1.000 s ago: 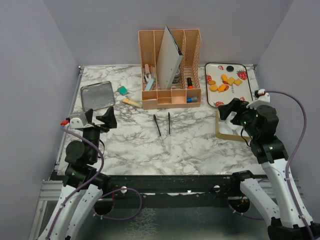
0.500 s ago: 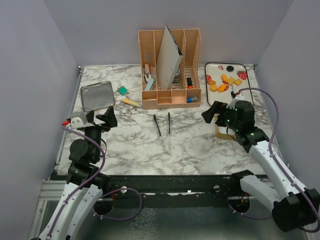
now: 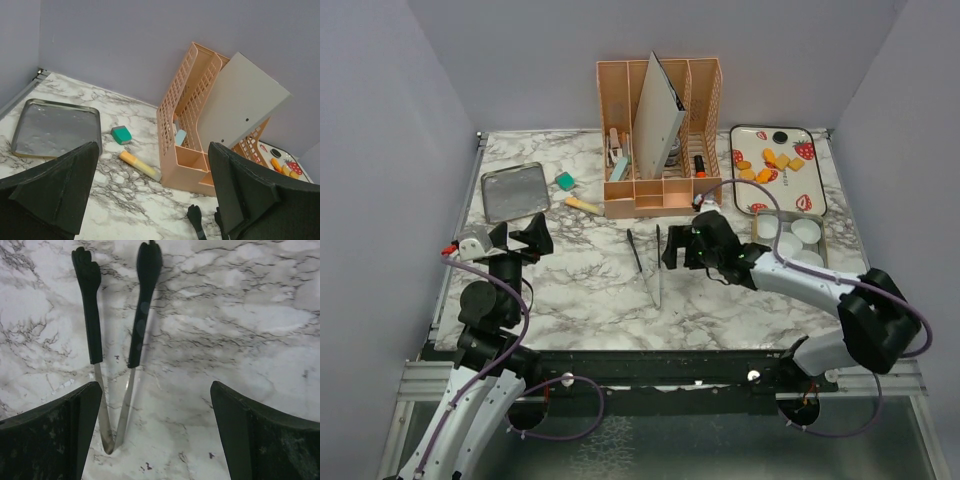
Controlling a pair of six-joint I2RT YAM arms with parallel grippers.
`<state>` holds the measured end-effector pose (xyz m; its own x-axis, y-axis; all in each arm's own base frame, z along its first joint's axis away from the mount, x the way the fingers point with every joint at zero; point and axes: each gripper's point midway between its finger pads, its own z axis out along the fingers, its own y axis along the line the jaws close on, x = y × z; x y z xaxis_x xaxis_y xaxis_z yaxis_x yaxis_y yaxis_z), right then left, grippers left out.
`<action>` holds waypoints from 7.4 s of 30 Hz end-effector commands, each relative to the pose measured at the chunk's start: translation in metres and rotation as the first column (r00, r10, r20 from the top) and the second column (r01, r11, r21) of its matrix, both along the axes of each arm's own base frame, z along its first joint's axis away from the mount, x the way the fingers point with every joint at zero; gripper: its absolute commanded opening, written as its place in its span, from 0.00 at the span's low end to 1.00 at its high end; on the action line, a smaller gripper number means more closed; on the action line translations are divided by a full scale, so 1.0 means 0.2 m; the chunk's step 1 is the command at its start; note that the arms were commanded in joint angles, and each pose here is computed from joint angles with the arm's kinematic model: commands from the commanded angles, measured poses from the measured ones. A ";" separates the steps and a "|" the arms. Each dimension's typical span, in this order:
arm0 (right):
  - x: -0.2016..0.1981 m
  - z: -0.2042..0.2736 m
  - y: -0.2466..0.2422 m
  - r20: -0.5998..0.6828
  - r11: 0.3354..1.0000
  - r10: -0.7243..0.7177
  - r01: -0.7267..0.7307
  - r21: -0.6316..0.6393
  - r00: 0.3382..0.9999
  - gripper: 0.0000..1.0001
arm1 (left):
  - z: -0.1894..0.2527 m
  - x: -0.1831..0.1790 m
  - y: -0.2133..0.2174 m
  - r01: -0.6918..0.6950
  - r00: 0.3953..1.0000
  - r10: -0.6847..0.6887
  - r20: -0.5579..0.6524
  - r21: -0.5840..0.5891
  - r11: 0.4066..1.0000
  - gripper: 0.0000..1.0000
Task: Pack the cookies
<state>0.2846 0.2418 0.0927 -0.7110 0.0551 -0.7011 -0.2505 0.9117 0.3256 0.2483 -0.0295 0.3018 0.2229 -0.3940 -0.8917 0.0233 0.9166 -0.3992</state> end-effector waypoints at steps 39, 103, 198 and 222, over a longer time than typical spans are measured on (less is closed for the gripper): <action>0.02 -0.39 0.32 -0.043 0.985 -0.015 0.007 -0.173 0.999 0.17 | -0.76 0.11 -0.55 0.244 0.762 -0.468 -0.448 -0.471 0.848 0.92; -0.13 0.30 0.33 0.170 0.985 0.154 -0.165 0.050 0.973 0.39 | -0.75 0.27 -0.99 0.207 0.734 -0.613 -0.292 -0.763 0.612 0.00; -0.30 0.34 0.54 0.089 0.884 0.462 -0.451 -0.121 0.882 0.48 | -0.87 0.20 -0.99 0.017 0.694 -0.649 -0.312 -0.894 0.448 0.44; -0.26 0.50 0.31 0.125 0.919 0.350 -0.314 -0.238 0.929 0.47 | -0.77 0.17 -0.79 0.074 0.785 -0.507 -0.355 -0.759 0.647 0.74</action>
<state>0.2221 0.3214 0.1631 -0.5718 -0.3508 -0.7416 -0.6393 0.7570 0.1348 0.2817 -0.2162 0.1526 -0.4809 -0.8715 -0.0965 -0.1588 0.1948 -0.9679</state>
